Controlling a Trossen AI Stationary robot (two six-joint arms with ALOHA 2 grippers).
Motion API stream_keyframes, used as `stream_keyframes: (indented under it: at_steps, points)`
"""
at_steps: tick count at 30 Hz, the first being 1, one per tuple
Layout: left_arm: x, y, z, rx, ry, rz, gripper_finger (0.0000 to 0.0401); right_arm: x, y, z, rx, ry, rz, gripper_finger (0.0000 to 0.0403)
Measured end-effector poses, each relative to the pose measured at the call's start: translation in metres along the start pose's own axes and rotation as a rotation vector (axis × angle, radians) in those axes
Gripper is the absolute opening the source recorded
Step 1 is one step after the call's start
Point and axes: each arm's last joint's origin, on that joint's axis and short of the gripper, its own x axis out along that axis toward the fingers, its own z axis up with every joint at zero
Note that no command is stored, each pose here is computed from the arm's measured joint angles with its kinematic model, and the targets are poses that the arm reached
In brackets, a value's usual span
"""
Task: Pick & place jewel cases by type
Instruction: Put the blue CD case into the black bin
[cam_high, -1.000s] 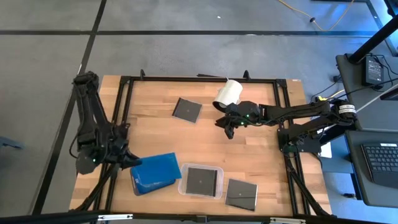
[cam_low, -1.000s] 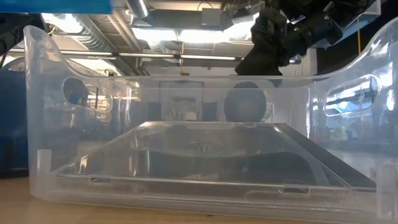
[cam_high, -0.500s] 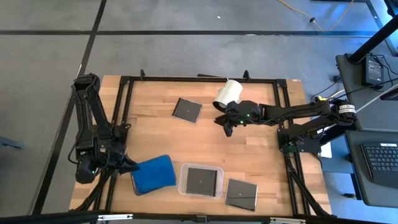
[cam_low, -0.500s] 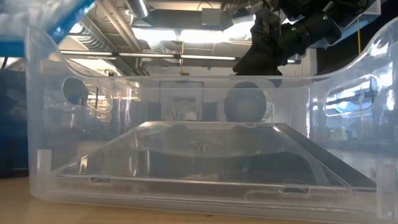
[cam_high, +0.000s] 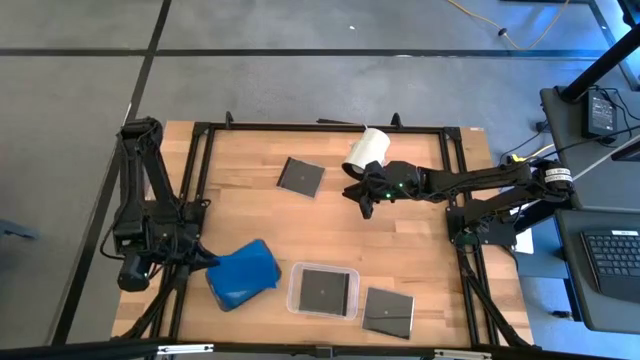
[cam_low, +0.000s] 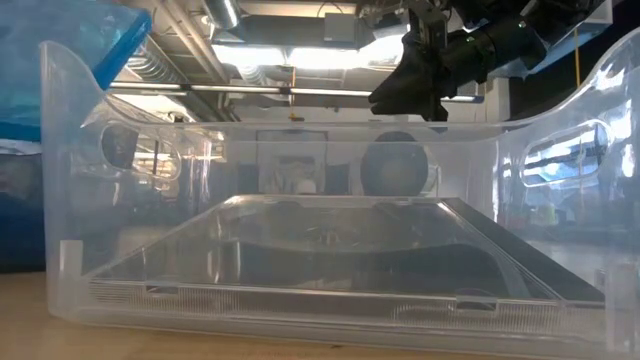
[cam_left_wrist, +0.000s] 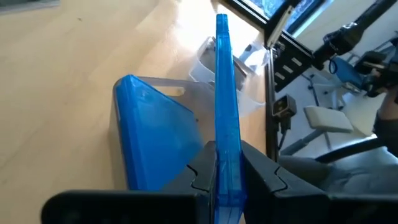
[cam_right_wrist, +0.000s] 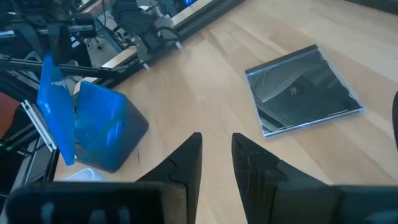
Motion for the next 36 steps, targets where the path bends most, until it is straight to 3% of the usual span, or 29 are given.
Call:
stream_keyframes:
  at_steps: [21,36]
  points:
    - [-0.008,0.0,0.017,-0.004,-0.068,0.053,0.0037,0.0,0.0,0.0,-0.002,-0.001,0.0,0.0091]
    - [-0.004,0.006,0.016,-0.05,0.007,0.163,0.0054,0.0,0.0,0.0,-0.004,-0.001,0.0,0.0091]
